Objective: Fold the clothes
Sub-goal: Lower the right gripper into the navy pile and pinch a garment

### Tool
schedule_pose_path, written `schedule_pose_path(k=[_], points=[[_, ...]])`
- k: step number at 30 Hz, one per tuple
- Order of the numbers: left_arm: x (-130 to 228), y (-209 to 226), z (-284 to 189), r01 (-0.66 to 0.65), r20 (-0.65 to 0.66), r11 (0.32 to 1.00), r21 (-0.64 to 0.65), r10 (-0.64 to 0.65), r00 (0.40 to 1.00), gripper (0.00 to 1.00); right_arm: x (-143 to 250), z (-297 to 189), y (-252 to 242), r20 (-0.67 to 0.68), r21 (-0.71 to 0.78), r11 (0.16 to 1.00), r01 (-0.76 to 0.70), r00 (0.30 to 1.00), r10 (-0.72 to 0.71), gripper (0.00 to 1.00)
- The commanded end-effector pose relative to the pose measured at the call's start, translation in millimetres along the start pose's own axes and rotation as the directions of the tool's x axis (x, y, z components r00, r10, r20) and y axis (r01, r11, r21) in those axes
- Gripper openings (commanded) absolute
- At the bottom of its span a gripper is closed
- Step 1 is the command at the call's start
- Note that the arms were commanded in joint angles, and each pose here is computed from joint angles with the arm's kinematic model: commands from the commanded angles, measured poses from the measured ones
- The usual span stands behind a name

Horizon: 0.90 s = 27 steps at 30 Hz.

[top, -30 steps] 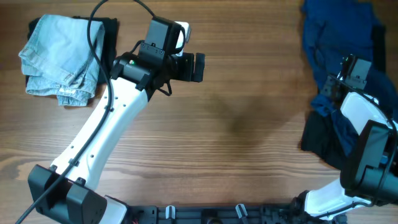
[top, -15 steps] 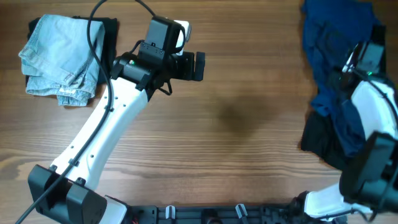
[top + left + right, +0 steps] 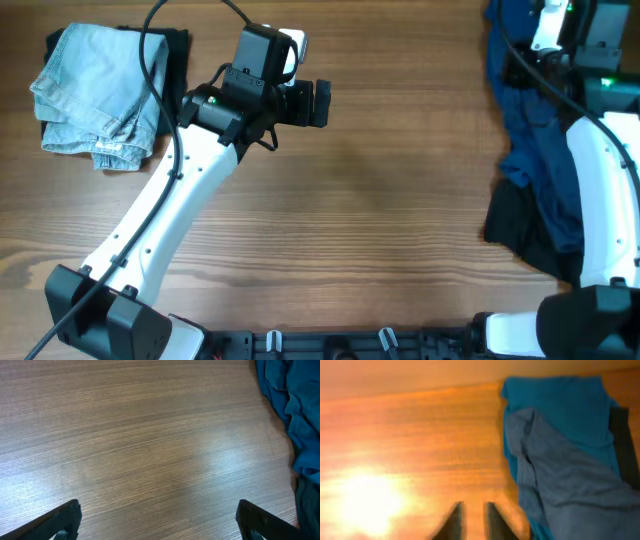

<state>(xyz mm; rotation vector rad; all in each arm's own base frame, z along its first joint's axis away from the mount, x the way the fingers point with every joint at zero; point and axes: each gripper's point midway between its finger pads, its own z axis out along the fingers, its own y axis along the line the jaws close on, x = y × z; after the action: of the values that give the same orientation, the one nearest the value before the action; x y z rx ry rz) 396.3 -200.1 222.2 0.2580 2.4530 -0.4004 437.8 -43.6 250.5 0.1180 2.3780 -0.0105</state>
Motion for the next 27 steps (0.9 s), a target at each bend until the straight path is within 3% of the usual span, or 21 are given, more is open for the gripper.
schedule_pose_path(k=[1, 5, 8, 12, 16, 27], points=[[-9, -3, -11, 0.005, 0.034, 1.0, 0.004, -0.005, 0.999, 0.99, 26, 26, -18, -0.125, 0.035, 0.999, 0.0, 0.992, 0.005, 0.61], [-9, -3, -11, 0.005, 0.035, 1.0, 0.004, -0.005, 0.999, 1.0, 69, 56, -41, -0.299, 0.119, 0.993, 0.004, 0.954, 0.033, 0.82], [-9, -3, -10, 0.005, 0.033, 1.0, 0.004, -0.005, 0.999, 0.99, 99, 83, -57, -0.402, 0.174, 0.985, -0.005, 0.913, 0.075, 0.89], [-9, -3, -10, 0.005, 0.033, 1.0, 0.004, -0.005, 0.999, 1.0, 123, 108, -72, -0.46, 0.216, 0.975, -0.045, 0.876, 0.142, 0.88], [-8, -3, -10, 0.006, 0.029, 1.0, 0.003, -0.006, 1.0, 1.0, 140, 128, -97, -0.471, 0.308, 0.948, -0.075, 0.854, 0.22, 0.8], [-6, -2, -10, 0.007, 0.022, 1.0, 0.001, -0.007, 1.0, 1.0, 135, 134, -137, -0.394, 0.425, 0.901, -0.089, 0.878, 0.272, 0.75]])
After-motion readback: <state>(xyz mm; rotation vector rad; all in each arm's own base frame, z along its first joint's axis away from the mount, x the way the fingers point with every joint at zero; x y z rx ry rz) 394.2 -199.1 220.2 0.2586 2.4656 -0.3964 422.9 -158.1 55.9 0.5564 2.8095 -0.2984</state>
